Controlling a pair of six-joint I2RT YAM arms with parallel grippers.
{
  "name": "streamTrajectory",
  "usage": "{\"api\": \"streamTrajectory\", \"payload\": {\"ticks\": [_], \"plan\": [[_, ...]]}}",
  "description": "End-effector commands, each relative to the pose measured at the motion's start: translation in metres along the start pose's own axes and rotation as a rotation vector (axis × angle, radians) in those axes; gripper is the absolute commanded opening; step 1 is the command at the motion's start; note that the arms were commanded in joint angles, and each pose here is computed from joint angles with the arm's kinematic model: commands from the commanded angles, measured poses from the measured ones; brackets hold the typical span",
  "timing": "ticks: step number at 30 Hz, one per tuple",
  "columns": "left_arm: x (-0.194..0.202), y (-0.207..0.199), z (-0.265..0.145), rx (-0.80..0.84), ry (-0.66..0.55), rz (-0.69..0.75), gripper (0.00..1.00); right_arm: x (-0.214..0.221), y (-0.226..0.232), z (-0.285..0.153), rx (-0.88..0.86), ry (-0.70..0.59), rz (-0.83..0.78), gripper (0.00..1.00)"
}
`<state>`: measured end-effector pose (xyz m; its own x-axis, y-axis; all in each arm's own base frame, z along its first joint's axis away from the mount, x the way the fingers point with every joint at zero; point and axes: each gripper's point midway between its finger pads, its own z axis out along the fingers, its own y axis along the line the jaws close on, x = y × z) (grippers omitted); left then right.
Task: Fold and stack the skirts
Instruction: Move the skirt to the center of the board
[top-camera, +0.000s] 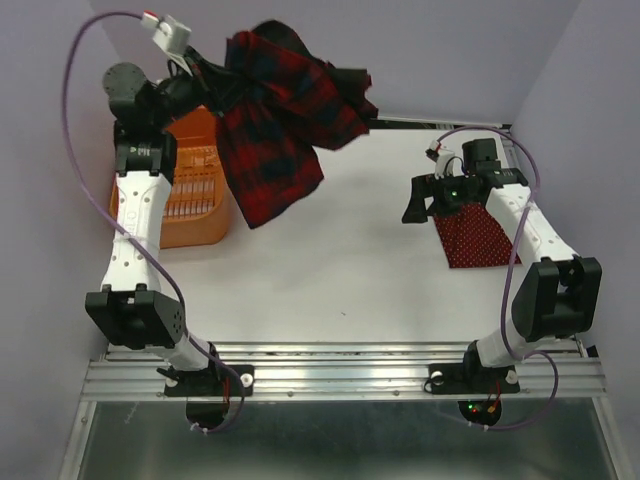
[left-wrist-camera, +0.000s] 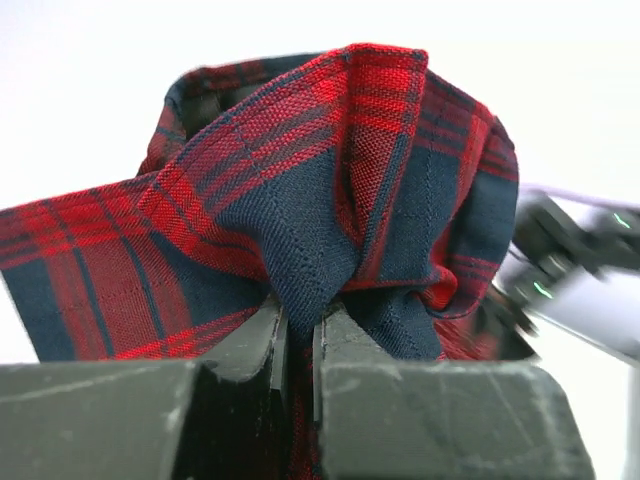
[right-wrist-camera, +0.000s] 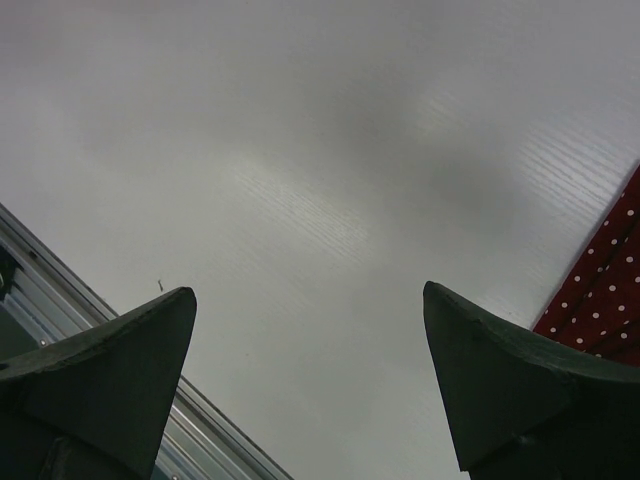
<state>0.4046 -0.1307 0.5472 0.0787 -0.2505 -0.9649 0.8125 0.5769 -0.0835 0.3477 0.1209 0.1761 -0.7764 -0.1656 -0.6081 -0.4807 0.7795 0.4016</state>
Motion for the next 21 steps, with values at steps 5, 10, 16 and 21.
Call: {"api": "streamTrajectory", "payload": {"ticks": [5, 10, 16, 21], "plan": [[0.147, -0.059, -0.008, 0.053, 0.19, -0.331, 0.0, -0.006, 0.007, -0.005, -0.021, -0.046, -0.023, 1.0], [0.268, -0.074, -0.027, -0.04, 0.415, -0.596, 0.0, 0.0, 0.003, -0.001, -0.017, -0.02, -0.016, 1.0], [0.312, -0.036, -0.02, -0.218, 0.512, -0.591, 0.0, 0.014, 0.007, 0.005, -0.061, 0.019, 0.004, 1.0], [0.323, 0.001, 0.009, -0.255, 0.548, -0.518, 0.09, 0.023, 0.012, 0.008, -0.099, 0.037, 0.013, 0.98]]}}
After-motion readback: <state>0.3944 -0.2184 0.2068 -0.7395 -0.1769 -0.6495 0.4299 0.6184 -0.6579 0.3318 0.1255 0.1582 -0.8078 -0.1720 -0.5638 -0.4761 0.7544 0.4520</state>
